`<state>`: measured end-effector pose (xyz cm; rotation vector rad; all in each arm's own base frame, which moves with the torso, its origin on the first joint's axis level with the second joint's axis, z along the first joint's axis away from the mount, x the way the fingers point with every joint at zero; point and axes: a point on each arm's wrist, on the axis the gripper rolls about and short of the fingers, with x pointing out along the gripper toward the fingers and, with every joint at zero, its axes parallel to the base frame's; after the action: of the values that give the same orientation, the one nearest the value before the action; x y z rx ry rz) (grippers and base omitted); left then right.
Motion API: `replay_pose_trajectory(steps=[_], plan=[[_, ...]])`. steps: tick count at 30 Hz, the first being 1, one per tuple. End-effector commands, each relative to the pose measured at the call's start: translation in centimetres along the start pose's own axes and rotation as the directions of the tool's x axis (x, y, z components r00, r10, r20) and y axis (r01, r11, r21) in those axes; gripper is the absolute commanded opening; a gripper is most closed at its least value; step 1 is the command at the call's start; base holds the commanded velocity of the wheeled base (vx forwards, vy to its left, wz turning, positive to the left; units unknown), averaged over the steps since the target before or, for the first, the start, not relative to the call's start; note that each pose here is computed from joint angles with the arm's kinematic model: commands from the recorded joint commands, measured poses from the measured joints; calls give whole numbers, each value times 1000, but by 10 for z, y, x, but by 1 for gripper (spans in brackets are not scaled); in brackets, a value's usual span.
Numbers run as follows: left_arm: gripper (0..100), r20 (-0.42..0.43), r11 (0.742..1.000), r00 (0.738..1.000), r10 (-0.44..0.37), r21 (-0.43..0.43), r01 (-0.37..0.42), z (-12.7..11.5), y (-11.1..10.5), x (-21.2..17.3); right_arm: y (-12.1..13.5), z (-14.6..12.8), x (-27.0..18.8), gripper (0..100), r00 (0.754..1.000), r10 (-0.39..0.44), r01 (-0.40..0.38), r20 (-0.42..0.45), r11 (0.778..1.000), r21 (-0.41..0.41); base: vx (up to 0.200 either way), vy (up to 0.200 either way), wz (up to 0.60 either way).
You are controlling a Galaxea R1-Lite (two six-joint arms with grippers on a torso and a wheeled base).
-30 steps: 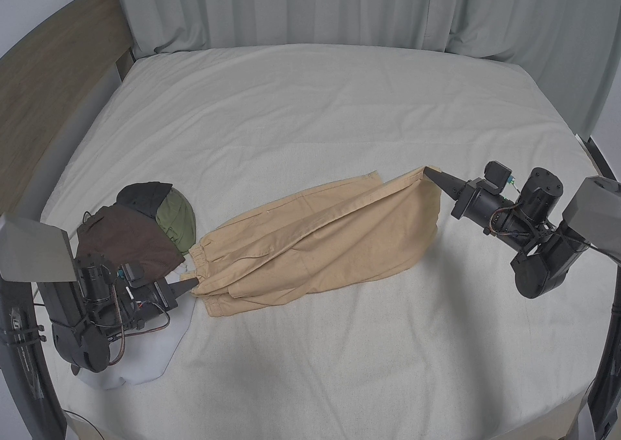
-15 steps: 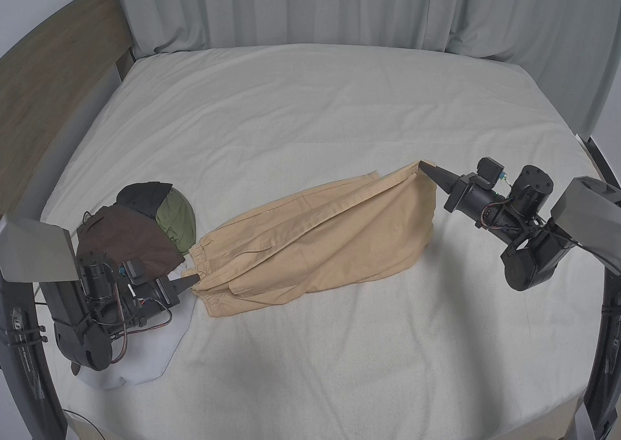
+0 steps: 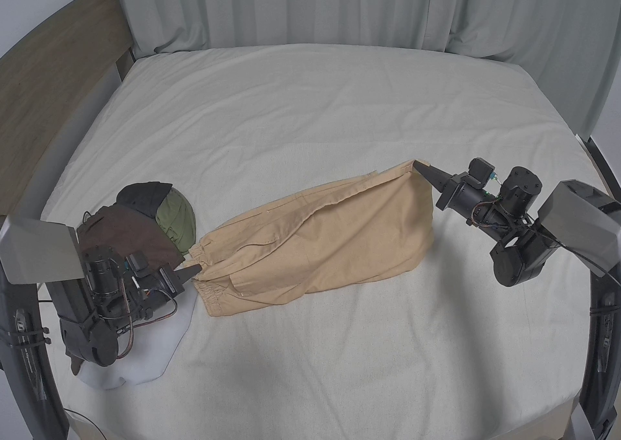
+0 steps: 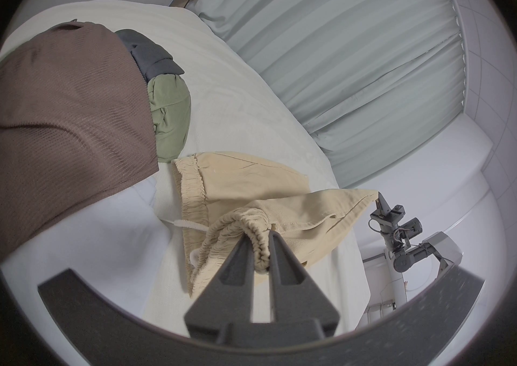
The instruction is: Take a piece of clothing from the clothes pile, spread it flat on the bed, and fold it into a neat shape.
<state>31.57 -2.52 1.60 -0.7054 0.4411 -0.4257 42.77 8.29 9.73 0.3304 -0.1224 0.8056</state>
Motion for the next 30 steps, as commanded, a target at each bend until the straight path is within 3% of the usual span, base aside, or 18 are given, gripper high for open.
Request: replay_pose_trajectory(steps=[1, 30], plan=[[0, 1, 1000, 1000, 1, 0, -1, -2, 2, 7, -6, -9, 3, 0, 1000, -1, 1, -5, 1000, 3, 0, 0, 0], [0, 59, 999, 998, 22, -36, -19, 6, 10, 21, -32, -16, 28, 0, 1000, -8, 8, -3, 1000, 2, 0, 0, 0]])
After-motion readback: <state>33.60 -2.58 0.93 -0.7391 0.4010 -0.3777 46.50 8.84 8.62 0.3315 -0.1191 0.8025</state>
